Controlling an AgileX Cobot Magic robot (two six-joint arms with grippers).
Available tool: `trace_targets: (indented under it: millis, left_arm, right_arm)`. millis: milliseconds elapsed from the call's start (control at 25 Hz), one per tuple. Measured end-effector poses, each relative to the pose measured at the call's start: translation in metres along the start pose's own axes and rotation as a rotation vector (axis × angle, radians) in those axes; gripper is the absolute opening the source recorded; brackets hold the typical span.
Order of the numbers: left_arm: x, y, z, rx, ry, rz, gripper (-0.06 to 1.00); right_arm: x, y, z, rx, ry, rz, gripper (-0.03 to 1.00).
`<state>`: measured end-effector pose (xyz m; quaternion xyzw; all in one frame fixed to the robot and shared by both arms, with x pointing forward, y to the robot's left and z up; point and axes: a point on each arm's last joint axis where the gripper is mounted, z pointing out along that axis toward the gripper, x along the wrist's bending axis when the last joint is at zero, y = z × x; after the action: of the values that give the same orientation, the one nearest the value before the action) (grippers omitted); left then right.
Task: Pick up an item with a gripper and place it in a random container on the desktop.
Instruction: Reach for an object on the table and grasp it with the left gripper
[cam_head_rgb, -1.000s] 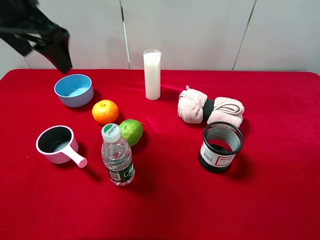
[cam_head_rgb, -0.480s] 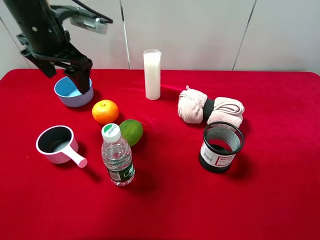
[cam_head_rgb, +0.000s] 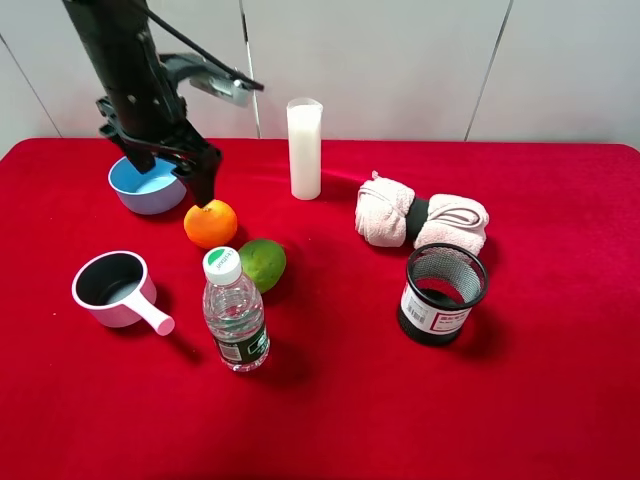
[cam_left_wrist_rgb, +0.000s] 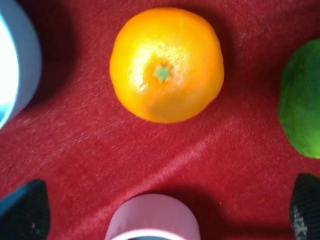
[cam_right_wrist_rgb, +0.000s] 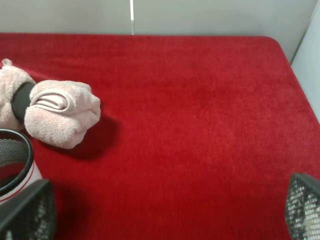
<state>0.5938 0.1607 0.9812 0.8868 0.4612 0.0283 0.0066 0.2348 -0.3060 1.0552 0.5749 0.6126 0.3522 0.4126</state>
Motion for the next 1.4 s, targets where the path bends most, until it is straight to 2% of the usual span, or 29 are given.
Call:
trace_targets:
  millis: [360,800,1040,1400]
  left_arm:
    - [0.001,0.01,0.037,0.054,0.003,0.016,0.94]
    - [0.002,0.023,0.078,0.032,0.004,0.03,0.94]
    - [0.002,0.024,0.099,0.054,-0.003,0.035,0.94]
    - [-0.001,0.026,0.114,0.056,-0.006,0.052,0.94]
  right_arm:
    - [0.0,0.0,0.0,0.0,0.0,0.0,0.69]
    - [0.0,0.0,0.0,0.0,0.0,0.0,0.69]
    - [0.0,0.0,0.0,0.0,0.0,0.0,0.69]
    - [0.0,0.0,0.0,0.0,0.0,0.0,0.69]
